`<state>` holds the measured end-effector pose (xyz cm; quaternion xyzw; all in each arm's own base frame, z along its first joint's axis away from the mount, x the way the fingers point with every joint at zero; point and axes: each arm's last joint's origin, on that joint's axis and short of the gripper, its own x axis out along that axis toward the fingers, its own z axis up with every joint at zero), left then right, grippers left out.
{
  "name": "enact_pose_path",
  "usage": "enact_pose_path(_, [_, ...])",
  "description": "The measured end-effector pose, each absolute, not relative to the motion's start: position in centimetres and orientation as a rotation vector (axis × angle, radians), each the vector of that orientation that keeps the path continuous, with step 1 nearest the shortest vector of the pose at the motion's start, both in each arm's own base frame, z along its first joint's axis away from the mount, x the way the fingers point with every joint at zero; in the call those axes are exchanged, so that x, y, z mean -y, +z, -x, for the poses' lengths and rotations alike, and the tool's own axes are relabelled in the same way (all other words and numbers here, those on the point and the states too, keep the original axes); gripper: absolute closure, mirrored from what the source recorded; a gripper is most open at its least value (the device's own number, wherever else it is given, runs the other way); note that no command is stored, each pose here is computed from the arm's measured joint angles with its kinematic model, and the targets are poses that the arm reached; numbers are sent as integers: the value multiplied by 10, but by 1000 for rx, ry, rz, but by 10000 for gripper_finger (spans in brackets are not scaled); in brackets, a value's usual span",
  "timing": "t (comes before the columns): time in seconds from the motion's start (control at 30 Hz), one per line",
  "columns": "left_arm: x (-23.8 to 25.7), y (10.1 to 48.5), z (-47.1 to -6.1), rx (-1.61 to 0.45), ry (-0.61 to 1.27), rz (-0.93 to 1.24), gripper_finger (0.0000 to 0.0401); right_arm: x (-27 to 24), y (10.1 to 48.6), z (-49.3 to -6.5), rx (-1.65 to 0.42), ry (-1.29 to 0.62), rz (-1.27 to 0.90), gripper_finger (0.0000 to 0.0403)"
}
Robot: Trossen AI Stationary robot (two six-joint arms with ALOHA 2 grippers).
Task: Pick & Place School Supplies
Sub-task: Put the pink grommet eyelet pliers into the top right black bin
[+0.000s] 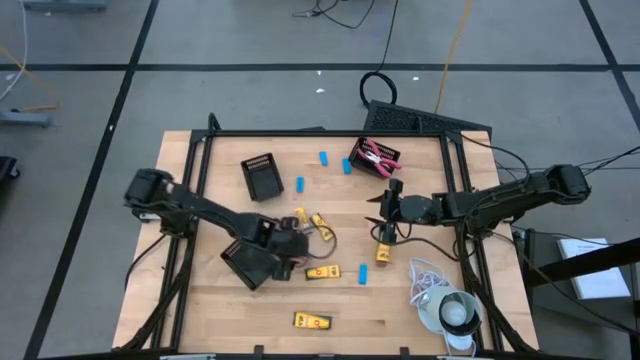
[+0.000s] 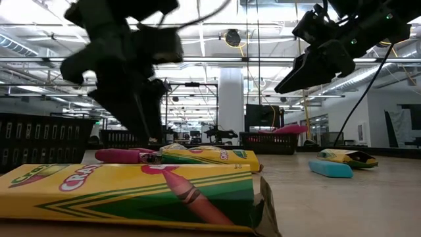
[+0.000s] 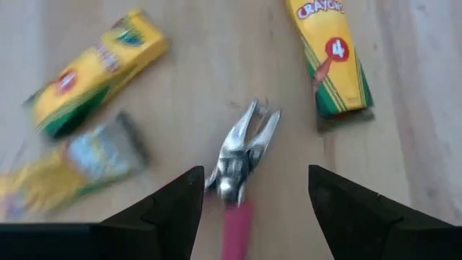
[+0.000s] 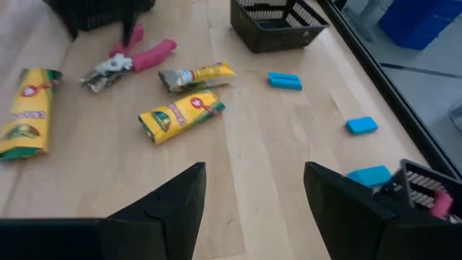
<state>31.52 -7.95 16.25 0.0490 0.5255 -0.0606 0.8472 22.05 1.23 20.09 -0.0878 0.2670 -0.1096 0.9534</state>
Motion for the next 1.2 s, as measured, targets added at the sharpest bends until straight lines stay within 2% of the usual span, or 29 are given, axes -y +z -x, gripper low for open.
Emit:
enact_pose_path(0.1, [83, 152, -327, -1238, -146, -164, 148, -12, 200, -220, -550, -222, 185, 179])
enact_pose_path(0.23, [85, 148, -338, -1307, -152, -203, 148, -12, 200, -220, -552, -221, 186, 179])
enact_pose_path(0.73, [83, 143, -347, -1266, -91, -254, 148, -12, 201, -220, -544, -220, 184, 179])
enact_pose_path(1.2, [77, 142, -349, -1273, -58, -200, 150, -12, 201, -220, -544, -216, 183, 179])
